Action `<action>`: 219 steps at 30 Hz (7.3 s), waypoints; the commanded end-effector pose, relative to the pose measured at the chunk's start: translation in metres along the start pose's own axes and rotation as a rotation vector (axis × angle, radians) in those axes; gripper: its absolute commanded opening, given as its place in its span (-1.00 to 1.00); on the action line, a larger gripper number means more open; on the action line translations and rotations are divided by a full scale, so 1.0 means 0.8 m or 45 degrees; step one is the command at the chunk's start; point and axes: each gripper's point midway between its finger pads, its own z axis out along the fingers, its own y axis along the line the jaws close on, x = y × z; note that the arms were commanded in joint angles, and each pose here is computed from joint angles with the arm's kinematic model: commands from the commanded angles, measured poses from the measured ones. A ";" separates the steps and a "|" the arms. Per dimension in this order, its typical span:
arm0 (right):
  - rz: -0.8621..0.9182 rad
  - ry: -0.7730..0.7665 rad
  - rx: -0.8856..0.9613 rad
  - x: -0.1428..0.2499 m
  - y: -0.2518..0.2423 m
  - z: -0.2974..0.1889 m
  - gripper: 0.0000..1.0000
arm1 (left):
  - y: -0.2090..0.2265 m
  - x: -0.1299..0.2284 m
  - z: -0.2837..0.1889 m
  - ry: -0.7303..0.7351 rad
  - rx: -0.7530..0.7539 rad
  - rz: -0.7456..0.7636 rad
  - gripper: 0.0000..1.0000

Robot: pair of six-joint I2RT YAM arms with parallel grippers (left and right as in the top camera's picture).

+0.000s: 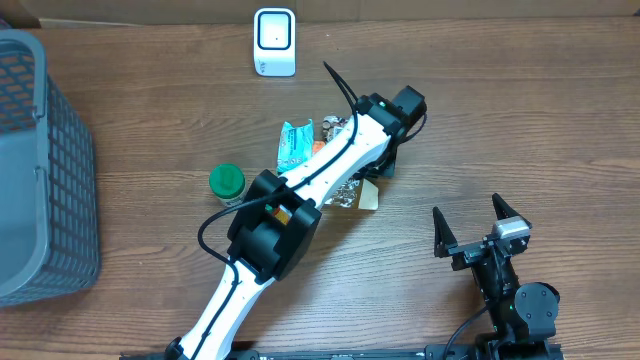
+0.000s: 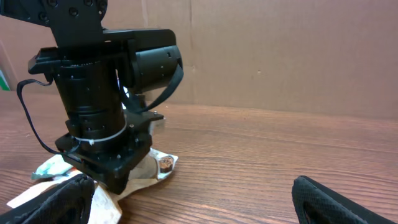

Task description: Scan the item barcode

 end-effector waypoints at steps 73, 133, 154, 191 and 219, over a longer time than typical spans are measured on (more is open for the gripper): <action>0.842 1.171 -0.598 -0.047 0.099 0.162 0.92 | 0.327 -0.055 -0.344 -0.497 0.451 -0.116 0.98; 1.064 1.730 -0.186 0.134 0.098 0.163 0.56 | 0.088 -0.080 0.050 0.258 0.714 0.112 -0.92; 1.048 1.794 -0.304 0.223 0.168 0.190 0.25 | 0.088 -0.081 0.051 0.256 0.714 0.103 -0.92; 0.738 1.137 -0.824 -0.054 0.155 0.189 -0.92 | 0.340 -0.089 -0.372 -0.665 0.479 -0.141 -0.87; 0.421 0.974 -1.105 -0.153 0.220 0.154 -0.92 | 0.563 0.093 -0.333 -0.402 0.218 -0.724 -0.56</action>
